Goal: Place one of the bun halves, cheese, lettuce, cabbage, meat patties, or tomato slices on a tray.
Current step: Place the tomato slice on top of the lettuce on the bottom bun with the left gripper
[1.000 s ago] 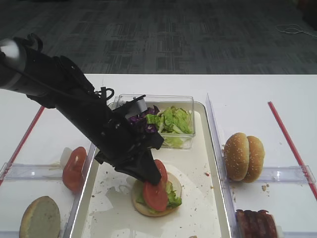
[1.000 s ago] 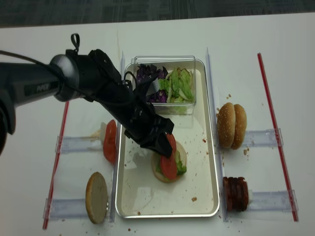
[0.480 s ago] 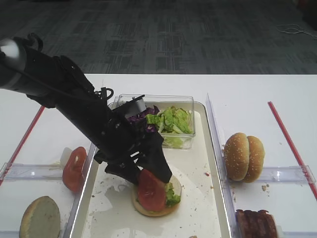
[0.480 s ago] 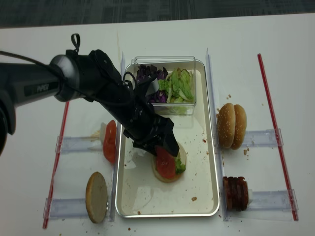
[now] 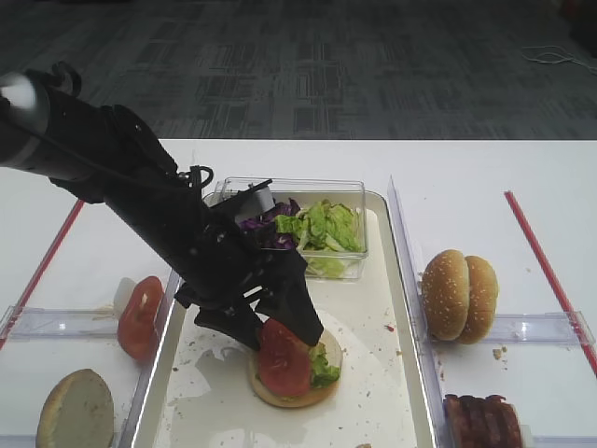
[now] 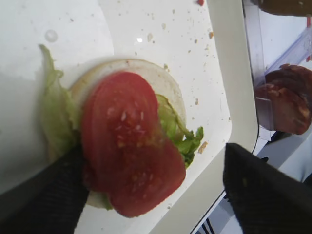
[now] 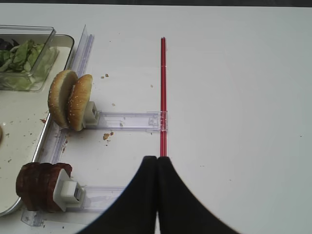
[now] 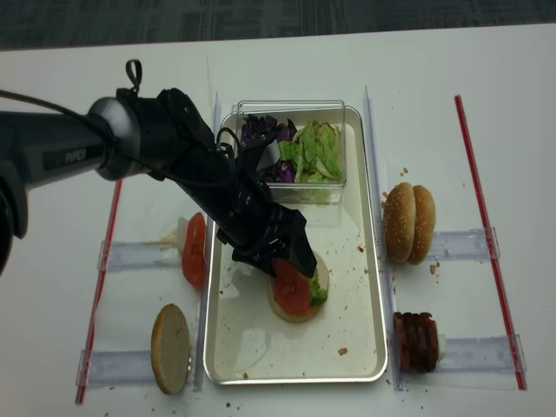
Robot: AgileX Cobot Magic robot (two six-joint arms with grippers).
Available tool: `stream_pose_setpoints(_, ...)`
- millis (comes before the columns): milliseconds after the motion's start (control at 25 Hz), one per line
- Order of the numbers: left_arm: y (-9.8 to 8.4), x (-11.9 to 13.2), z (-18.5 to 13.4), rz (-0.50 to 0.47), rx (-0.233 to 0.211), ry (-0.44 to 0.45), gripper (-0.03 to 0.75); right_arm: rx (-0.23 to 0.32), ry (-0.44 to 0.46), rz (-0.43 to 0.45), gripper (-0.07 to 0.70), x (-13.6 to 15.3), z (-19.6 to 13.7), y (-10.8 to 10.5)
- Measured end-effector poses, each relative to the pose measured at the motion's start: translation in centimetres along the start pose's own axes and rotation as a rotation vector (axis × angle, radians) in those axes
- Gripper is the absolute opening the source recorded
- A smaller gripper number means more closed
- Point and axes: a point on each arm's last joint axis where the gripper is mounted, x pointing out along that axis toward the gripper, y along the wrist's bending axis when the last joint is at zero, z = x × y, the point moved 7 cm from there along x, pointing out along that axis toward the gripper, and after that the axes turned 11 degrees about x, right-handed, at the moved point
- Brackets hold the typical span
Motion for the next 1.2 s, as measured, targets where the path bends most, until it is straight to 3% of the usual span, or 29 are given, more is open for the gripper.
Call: stream_pose_setpoints(1200, 1.3, -0.7, 0.0, 0.031, -0.031, -0.005, 0.547, -0.004, 0.0, 0.0, 0.032, 0.0, 0.0, 0.0)
